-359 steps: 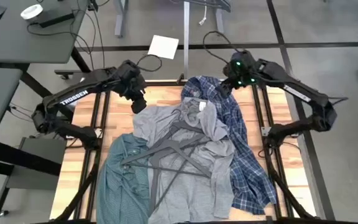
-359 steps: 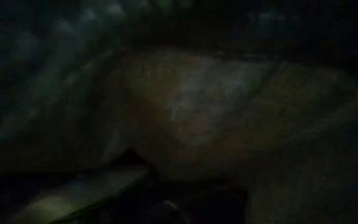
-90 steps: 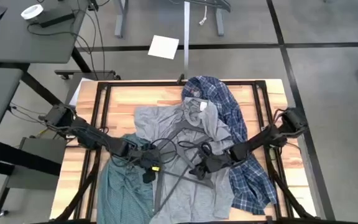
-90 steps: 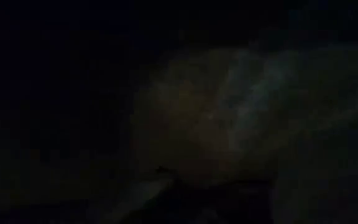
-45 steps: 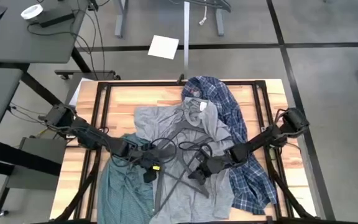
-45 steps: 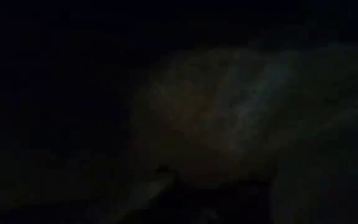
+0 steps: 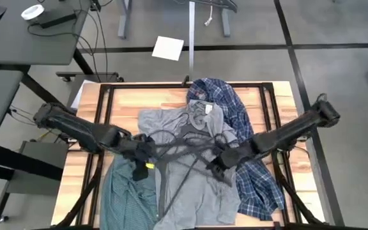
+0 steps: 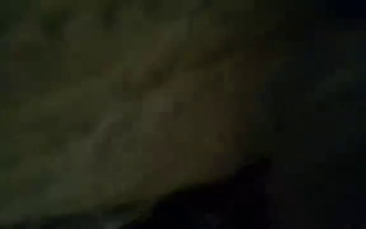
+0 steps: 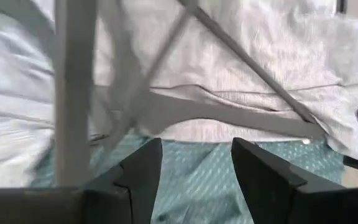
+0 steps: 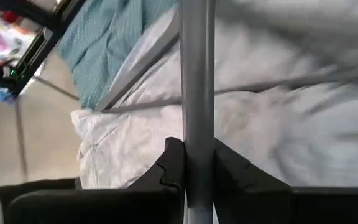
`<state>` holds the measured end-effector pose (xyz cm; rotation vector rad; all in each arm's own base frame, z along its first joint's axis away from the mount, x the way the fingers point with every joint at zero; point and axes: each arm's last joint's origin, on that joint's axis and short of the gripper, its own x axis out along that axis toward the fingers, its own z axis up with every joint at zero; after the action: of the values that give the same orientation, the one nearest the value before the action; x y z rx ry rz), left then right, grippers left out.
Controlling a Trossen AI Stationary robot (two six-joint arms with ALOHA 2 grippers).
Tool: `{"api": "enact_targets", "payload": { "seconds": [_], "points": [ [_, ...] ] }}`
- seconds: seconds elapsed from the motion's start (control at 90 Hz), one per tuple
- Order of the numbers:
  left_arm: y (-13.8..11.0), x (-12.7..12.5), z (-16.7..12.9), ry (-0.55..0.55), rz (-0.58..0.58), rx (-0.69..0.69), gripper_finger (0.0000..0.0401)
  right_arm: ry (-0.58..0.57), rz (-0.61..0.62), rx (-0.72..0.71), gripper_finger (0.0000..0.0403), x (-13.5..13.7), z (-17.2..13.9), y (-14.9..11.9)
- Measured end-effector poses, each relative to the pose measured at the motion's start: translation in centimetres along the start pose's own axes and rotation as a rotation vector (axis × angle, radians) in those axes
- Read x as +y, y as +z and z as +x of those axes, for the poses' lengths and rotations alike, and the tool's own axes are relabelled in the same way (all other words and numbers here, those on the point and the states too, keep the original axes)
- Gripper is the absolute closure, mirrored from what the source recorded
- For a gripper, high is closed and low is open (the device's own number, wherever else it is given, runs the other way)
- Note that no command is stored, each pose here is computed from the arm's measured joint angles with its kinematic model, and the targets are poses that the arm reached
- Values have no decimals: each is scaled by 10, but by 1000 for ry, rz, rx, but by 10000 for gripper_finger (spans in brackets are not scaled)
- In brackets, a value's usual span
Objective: Hang clothes
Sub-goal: Put the gray t-shirt on the gray hanger
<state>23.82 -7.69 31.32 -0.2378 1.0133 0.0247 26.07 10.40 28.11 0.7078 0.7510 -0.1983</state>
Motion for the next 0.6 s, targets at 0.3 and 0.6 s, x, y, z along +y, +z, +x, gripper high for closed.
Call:
{"api": "enact_targets", "payload": {
  "seconds": [0.3, 0.6],
  "points": [
    [18, 63, -39, 178, -182, -63, 221, -255, 72, -160, 370, -48, -110, 9],
    [46, 152, -19, 233, -177, -69, 221, -415, 173, -38, 370, -87, -144, -1]
  ]
}}
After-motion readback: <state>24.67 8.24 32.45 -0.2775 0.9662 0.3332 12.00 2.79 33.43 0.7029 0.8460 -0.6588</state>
